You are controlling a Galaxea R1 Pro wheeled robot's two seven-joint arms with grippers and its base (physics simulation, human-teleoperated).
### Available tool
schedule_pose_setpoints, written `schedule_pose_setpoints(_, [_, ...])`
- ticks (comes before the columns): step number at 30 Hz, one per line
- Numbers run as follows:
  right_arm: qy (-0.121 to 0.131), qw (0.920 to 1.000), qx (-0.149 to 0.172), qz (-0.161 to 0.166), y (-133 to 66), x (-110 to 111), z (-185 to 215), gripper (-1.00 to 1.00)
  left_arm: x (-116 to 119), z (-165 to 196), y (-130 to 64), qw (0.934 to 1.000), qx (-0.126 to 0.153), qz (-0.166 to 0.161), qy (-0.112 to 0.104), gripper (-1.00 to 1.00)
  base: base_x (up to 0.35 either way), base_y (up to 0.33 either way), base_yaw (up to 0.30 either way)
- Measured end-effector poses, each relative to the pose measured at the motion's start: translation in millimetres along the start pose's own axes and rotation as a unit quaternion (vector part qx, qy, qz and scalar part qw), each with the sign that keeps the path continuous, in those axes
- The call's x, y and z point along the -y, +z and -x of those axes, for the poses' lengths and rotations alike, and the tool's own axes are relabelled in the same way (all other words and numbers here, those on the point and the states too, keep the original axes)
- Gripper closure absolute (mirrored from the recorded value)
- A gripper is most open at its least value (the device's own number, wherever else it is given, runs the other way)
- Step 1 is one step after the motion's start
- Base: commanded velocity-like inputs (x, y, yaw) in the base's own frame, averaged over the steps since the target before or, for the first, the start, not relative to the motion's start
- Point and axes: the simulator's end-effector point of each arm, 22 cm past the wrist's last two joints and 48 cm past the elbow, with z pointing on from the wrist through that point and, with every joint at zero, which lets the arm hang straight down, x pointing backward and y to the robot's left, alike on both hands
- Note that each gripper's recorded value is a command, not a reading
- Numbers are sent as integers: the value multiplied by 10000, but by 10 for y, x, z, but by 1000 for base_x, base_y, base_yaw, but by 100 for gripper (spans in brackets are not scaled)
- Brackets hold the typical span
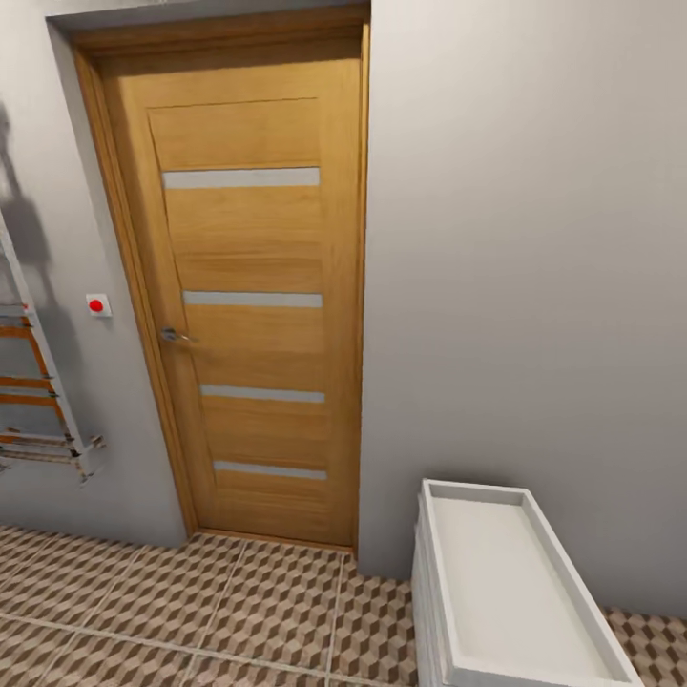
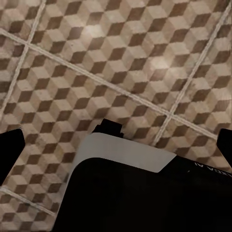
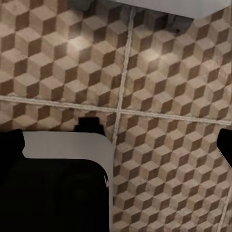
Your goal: Take the four mousetraps from the cabinet in the bathroom and place them on the bathroom floor. Make sure all four end up on the same floor surface, and ensure that at least two of them are either under or directly next to the same bathroom sink.
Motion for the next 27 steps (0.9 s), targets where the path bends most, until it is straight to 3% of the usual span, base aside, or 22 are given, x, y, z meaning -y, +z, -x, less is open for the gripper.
schedule_pose_setpoints(27, [-7, 10000, 1, 5, -1, -9, 1, -100, 0, 0, 0, 10000, 0, 0, 0, -100, 0, 0, 289])
